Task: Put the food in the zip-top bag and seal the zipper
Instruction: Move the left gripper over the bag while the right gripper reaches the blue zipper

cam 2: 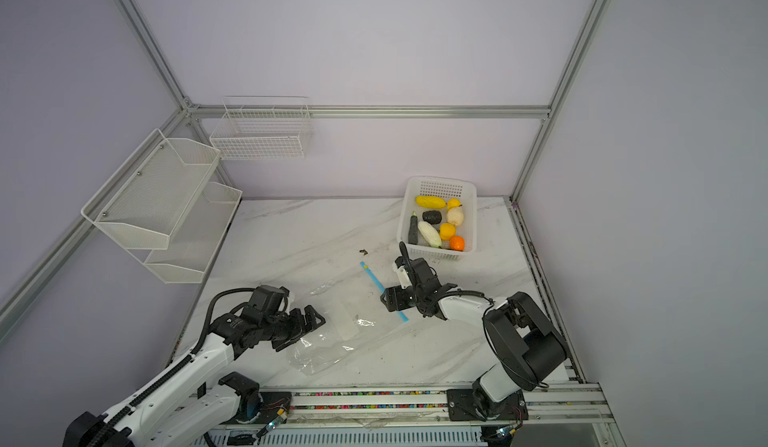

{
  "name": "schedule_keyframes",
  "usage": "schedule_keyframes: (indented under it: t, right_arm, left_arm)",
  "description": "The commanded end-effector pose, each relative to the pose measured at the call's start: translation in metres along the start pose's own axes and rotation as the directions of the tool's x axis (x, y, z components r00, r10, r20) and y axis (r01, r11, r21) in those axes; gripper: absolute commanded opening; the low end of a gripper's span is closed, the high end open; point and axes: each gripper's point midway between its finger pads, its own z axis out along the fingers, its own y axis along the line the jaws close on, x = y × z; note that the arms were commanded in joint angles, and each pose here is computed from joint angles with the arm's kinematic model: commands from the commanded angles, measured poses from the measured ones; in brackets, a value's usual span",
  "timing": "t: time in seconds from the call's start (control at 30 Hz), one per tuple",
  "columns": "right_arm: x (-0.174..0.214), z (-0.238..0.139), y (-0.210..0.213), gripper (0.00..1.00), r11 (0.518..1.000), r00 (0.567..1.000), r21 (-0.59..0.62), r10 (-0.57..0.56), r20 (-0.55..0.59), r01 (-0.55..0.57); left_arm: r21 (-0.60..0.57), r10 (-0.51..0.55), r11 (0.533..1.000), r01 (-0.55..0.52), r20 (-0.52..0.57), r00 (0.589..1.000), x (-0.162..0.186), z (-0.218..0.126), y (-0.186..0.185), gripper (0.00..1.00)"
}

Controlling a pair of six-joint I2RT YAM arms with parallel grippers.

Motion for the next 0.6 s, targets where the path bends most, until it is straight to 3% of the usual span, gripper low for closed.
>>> schedule_keyframes:
  t: [0.0, 0.57]
  right_arm:
    - [0.01, 0.001, 0.002, 0.77, 1.0, 1.0, -0.014, 0.003, -0.023, -0.004]
    - [0.029, -0.01, 0.009, 0.75, 0.991, 0.994, -0.073, 0.106, -0.036, -0.108]
  left_arm:
    - [0.018, 0.014, 1.0, -0.014, -0.004, 1.0, -0.004, 0.016, -0.001, 1.0]
    - [-0.094, 0.169, 0.982, -0.165, 0.03, 0.985, -0.048, 0.037, -0.012, 1.0]
